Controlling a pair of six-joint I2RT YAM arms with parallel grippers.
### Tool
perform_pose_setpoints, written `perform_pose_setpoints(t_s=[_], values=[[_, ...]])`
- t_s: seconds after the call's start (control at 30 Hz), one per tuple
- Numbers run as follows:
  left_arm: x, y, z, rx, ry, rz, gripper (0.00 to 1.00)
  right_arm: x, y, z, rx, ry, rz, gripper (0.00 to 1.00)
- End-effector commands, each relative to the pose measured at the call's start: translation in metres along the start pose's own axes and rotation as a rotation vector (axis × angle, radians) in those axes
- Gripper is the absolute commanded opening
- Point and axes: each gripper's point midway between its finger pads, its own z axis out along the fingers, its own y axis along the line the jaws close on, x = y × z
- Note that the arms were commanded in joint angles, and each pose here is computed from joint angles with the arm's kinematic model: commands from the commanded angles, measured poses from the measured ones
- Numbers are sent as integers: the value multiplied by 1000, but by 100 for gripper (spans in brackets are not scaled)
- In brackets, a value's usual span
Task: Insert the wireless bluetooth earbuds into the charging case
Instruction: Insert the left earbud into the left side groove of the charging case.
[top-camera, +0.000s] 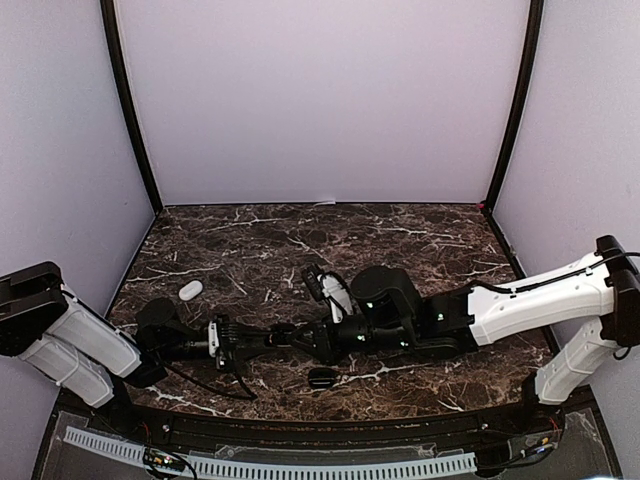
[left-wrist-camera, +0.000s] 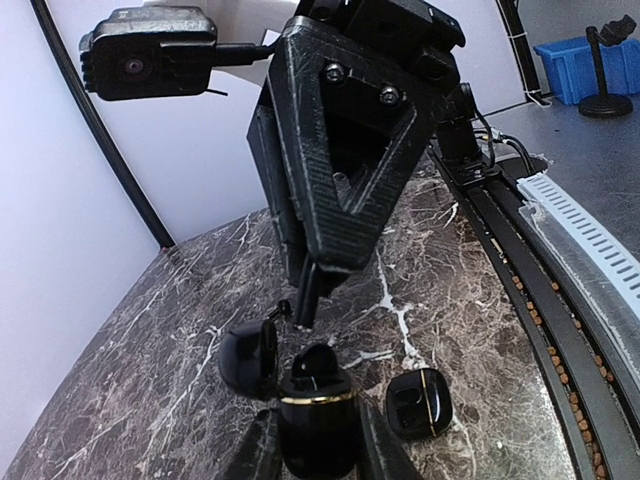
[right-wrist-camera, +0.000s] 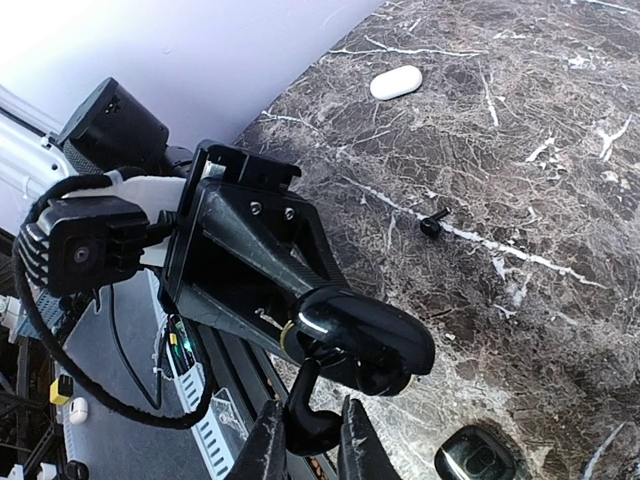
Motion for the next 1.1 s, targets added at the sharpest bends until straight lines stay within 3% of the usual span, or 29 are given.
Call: perform_pose_setpoints(t_s=[0.0, 0.23, 0.53, 1.07], values=[[-10, 1, -4, -22, -34, 58, 6, -4, 4, 4, 16, -6, 4, 0], [-13, -3, -6, -9, -48, 77, 5, -3, 7, 6, 23, 8, -28, 0], [-29, -16, -13, 34, -135, 124, 5, 1, 26, -16, -117, -27, -126, 0], [-13, 1, -7, -49, -38, 100, 5, -3, 32, -9, -53, -17, -172, 0]])
